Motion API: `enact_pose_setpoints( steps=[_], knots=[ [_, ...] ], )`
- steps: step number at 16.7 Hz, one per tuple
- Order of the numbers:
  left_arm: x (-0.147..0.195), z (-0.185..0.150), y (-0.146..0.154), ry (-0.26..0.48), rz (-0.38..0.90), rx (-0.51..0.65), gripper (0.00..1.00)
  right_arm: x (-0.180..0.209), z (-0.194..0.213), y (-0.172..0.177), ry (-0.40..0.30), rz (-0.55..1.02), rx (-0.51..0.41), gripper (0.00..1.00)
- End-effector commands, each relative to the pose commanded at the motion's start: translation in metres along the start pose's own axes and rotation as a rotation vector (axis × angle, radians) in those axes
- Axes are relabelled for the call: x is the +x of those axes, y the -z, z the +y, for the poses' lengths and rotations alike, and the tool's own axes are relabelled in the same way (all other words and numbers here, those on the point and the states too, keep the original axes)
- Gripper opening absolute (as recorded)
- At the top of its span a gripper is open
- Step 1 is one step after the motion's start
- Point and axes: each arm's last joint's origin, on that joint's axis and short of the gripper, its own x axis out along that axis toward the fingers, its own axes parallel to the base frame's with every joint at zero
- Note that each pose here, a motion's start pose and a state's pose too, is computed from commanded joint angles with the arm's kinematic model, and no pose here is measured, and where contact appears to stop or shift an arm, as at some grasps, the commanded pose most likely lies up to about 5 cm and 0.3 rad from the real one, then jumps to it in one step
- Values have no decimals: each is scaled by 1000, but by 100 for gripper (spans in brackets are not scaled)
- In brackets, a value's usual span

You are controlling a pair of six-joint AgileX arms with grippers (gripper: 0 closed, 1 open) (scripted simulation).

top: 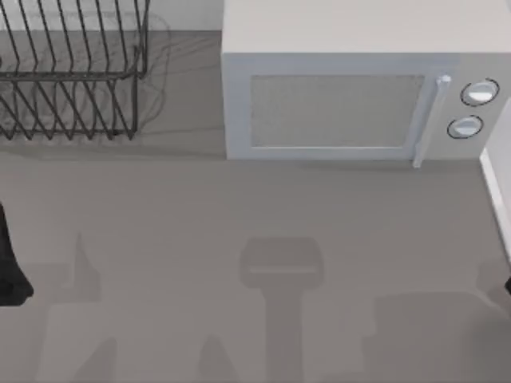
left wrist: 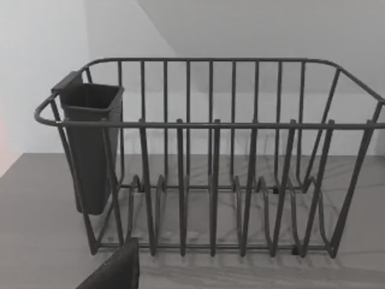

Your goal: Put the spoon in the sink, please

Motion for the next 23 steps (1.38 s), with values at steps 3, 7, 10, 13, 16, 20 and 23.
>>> enact_pose_setpoints(
  steps=[3,7,10,13,16,20,23],
  knots=[
    [0,0,0,0,0,0,100,-22,2,-1,0,-28,-7,0],
    [0,0,0,0,0,0,100,-38,6,-6,-4,-32,-4,0],
    [0,0,0,0,0,0,100,-68,7,-7,9,-18,-4,0],
    [0,0,0,0,0,0,100,-100,4,-4,16,-10,-4,0],
    [0,0,0,0,0,0,100,-121,2,-2,1,-27,-7,0],
    [0,0,0,0,0,0,100,-120,2,-2,2,-24,-7,0],
    [0,0,0,0,0,0,100,-123,6,-7,8,-18,-4,0]
  ],
)
